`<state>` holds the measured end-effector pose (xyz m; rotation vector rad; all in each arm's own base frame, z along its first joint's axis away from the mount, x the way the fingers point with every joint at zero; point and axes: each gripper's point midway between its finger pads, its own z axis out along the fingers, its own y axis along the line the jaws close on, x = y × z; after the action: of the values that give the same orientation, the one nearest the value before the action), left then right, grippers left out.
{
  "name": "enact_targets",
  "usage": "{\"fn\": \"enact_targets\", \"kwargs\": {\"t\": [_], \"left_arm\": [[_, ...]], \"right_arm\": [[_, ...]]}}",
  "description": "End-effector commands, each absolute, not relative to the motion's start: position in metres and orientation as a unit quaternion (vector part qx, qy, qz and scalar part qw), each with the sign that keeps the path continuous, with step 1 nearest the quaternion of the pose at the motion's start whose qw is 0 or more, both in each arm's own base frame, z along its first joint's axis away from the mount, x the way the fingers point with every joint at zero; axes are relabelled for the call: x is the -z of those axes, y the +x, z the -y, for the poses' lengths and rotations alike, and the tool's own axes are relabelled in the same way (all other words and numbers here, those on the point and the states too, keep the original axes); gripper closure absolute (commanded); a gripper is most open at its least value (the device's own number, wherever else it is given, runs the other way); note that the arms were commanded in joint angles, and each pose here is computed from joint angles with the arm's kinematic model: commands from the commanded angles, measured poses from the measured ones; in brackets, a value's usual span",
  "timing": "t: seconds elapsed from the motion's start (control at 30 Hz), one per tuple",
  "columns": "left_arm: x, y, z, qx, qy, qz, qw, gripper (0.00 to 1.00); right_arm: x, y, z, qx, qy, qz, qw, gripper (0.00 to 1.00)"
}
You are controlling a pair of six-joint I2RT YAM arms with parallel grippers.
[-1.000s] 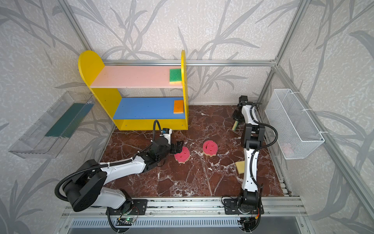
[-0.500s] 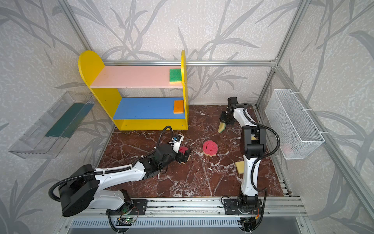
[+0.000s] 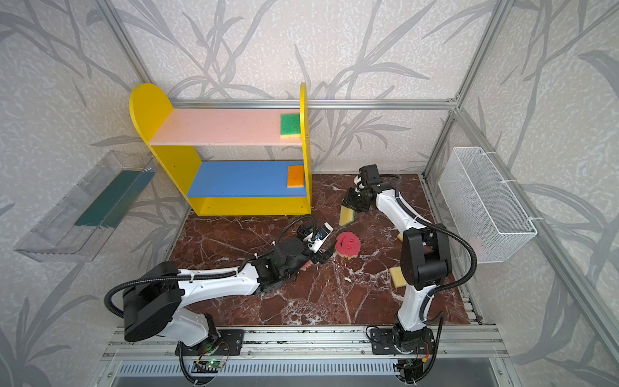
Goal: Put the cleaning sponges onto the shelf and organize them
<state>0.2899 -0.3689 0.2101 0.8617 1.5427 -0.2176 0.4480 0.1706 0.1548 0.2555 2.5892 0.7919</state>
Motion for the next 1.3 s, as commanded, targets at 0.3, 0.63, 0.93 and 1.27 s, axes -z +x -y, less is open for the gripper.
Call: {"fn": "enact_targets", "kwargs": {"t": [0.3, 0.63, 0.93, 1.27], "left_arm": [[-0.214, 0.315, 0.426, -0.053, 0.383, -0.589, 0.71, 0.17], [-0.198, 0.335, 0.437, -0.089, 0.384, -0.59, 0.705, 0.32], [-0.198, 0.348, 0.424, -0.084, 0.376, -0.607, 0.695, 0.25], [-0.21, 0.334, 0.421, -0.083, 0.373, -0.596, 0.706, 0.18]], "right_arm": [[-0.188, 0.435, -0.188, -0.338, 0.086, -0.91, 0.225, 0.74], [-0.187, 0.429, -0.191, -0.348, 0.078, -0.909, 0.215, 0.73], [-0.185, 0.428, -0.192, -0.348, 0.073, -0.91, 0.212, 0.71], [-0.182, 0.431, -0.192, -0.349, 0.072, -0.911, 0.209, 0.71]]}}
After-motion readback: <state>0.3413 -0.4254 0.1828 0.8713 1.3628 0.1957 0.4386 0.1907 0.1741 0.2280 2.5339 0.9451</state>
